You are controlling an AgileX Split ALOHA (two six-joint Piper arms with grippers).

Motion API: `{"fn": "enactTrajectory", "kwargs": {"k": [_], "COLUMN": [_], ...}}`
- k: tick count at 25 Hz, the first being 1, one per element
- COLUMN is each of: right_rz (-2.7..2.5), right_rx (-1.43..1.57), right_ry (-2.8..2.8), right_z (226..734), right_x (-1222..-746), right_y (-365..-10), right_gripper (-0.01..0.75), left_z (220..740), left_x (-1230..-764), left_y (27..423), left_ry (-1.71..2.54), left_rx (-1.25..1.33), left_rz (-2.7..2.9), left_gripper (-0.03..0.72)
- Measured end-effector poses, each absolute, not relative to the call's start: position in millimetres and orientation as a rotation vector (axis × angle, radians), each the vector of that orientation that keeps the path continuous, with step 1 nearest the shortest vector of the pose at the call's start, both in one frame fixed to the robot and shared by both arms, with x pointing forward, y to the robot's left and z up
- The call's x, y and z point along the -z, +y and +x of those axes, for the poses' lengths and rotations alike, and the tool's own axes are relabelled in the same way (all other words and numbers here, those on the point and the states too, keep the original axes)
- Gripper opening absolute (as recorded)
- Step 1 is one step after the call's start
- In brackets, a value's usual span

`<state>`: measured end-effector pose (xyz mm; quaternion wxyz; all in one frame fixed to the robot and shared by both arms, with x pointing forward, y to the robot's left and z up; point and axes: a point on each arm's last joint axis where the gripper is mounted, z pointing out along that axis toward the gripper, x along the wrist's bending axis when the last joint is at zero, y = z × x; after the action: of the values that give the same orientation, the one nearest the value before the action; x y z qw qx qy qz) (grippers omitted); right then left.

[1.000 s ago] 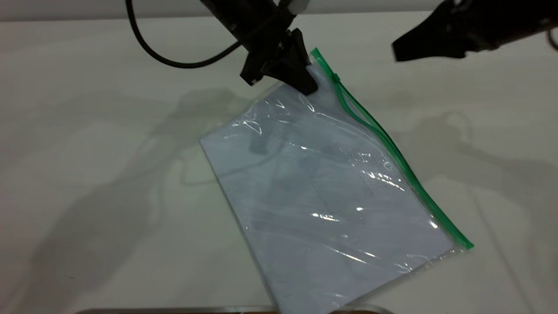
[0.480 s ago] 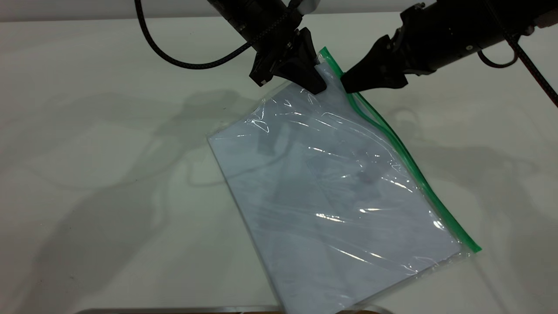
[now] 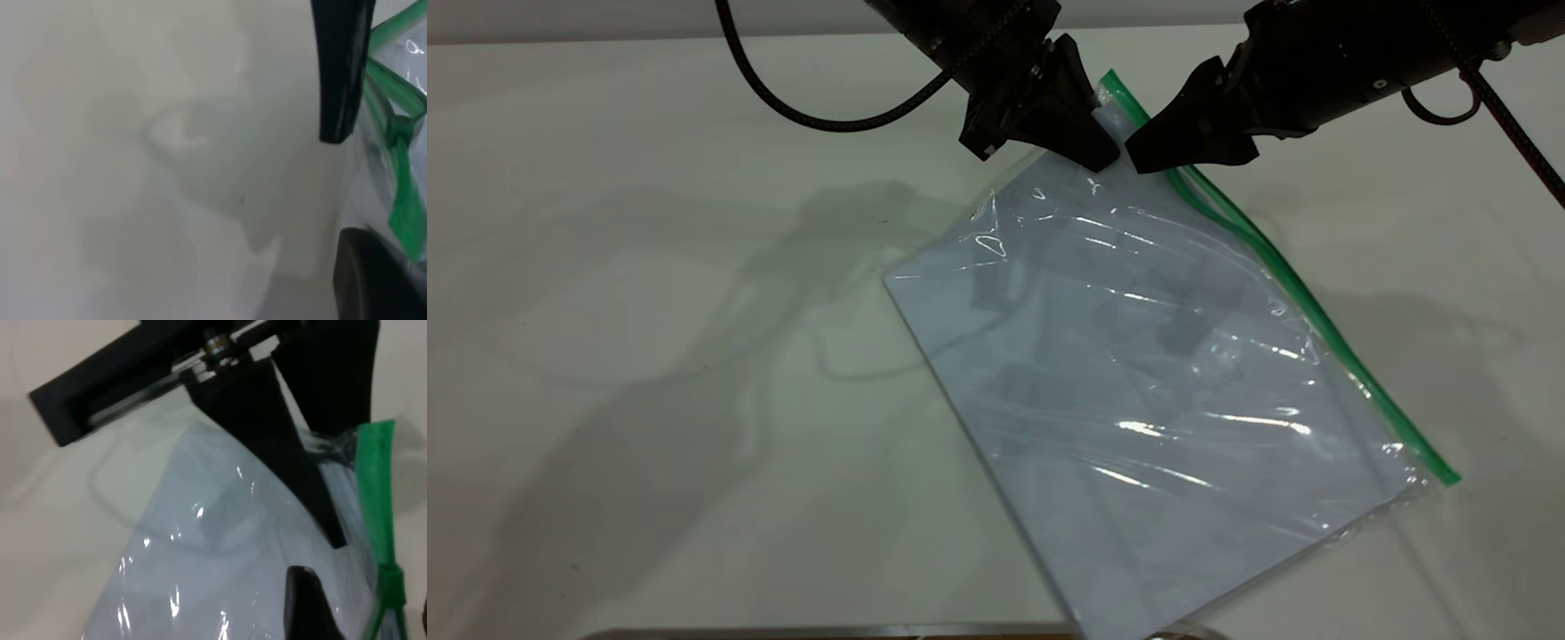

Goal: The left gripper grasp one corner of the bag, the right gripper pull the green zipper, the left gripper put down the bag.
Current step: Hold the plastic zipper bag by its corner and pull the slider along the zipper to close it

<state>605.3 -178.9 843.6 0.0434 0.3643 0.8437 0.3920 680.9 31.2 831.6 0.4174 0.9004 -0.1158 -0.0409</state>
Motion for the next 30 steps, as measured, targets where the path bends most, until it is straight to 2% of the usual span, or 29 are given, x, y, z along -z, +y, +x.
{"fn": "enactTrajectory", "kwargs": {"k": [4, 7, 10, 16, 19, 30], "right_rz": [1.15, 1.158, 1.153, 1.153, 1.15, 1.153], "right_rx": [-1.204, -1.212, -1.21, -1.211, -1.21, -1.152], "right_ry": [2.554, 2.539, 2.538, 2.538, 2.538, 2.535], "right_z": [606.8, 607.8, 607.9, 607.9, 607.9, 608.8], "right_x": [-844.1, -844.6, -844.6, -844.6, -844.6, -842.6], "right_y": [-179.3, -179.4, -179.4, -179.4, -179.4, -181.6], "right_gripper": [0.453, 0.421, 0.338, 0.122, 0.062, 0.039], "left_z": [680.9, 680.9, 680.9, 681.0, 681.0, 682.5], "left_x": [-832.0, -832.0, -832.0, -832.0, -832.0, -831.2], "left_y": [30.8, 30.8, 30.8, 30.8, 30.8, 29.1], "left_ry": [-0.286, -0.286, -0.286, -0.286, -0.29, -0.278], "left_rx": [0.103, 0.103, 0.103, 0.103, 0.101, 0.073], "left_rz": [2.255, 2.255, 2.255, 2.254, 2.254, 2.26], "left_gripper": [0.058, 0.058, 0.058, 0.058, 0.058, 0.057]}}
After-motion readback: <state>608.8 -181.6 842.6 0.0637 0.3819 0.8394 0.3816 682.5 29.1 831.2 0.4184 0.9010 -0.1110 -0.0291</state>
